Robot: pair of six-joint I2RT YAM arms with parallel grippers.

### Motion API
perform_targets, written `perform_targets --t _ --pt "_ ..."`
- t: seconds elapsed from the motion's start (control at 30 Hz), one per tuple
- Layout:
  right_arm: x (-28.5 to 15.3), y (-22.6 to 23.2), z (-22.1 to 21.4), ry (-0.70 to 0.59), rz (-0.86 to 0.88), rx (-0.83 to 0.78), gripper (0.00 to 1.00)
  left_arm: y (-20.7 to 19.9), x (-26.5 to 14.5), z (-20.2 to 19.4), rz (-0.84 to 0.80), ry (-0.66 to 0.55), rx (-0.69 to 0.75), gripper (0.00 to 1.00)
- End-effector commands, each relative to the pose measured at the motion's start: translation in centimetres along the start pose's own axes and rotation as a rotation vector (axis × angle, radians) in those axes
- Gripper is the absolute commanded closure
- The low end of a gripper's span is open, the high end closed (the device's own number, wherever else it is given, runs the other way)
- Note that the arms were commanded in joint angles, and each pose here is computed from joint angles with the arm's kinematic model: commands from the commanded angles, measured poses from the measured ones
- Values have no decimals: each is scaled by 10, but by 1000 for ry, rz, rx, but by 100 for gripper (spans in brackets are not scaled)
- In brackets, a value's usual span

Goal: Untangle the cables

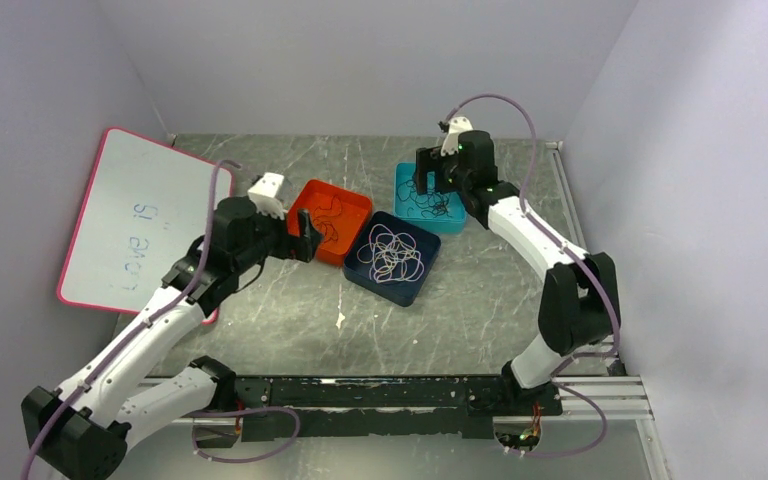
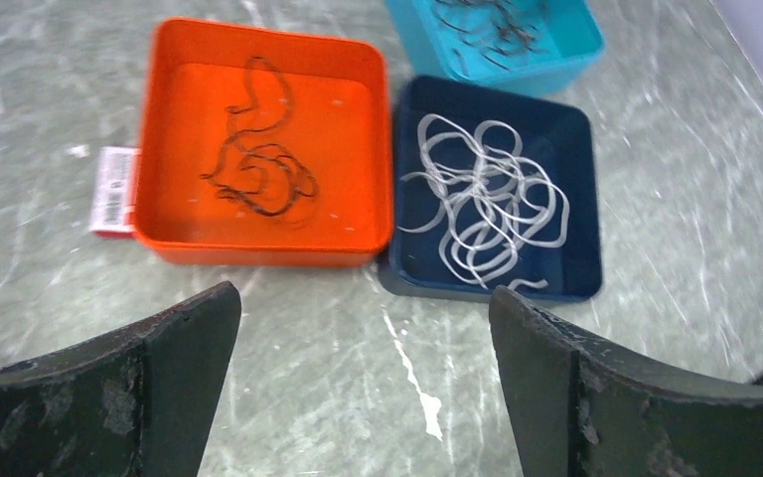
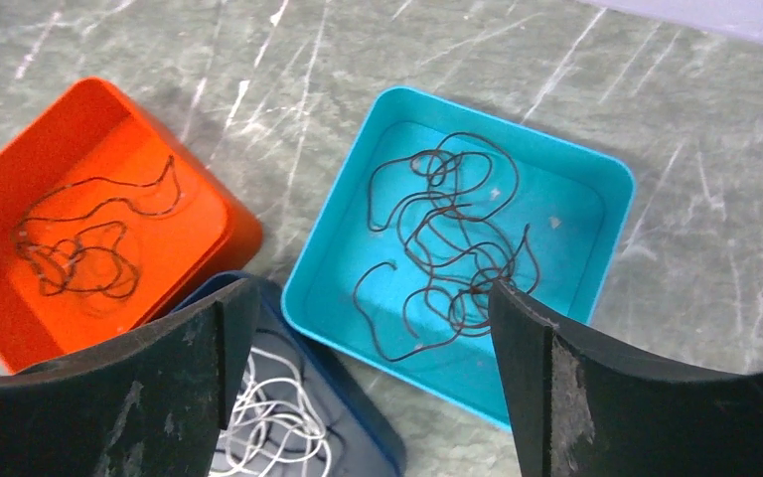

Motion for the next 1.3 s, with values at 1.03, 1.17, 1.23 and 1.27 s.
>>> perform_targets --t 1.03,1.17,1.23,1.27 --pt "-198 -22 -83 -329 -194 365 0 63 -86 -13 407 -328 -307 0" --pt "-191 -29 -90 -306 -256 389 0 65 -84 -15 433 -308 -317 0" --pt "-186 -30 -92 -301 -258 395 0 66 -82 -14 436 -304 -312 0" --pt "-184 -31 -93 -299 -263 399 0 67 -81 -13 438 -303 -307 0"
Point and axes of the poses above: each gripper's point midway between its finger pads, its own x axis out along the fingers, its own y axis along the line the jaws close on, z = x × y, the point moved 5 cm from there along -x, back along the fingers, and after that the axes turned 8 degrees about x, right-handed, at the moved point
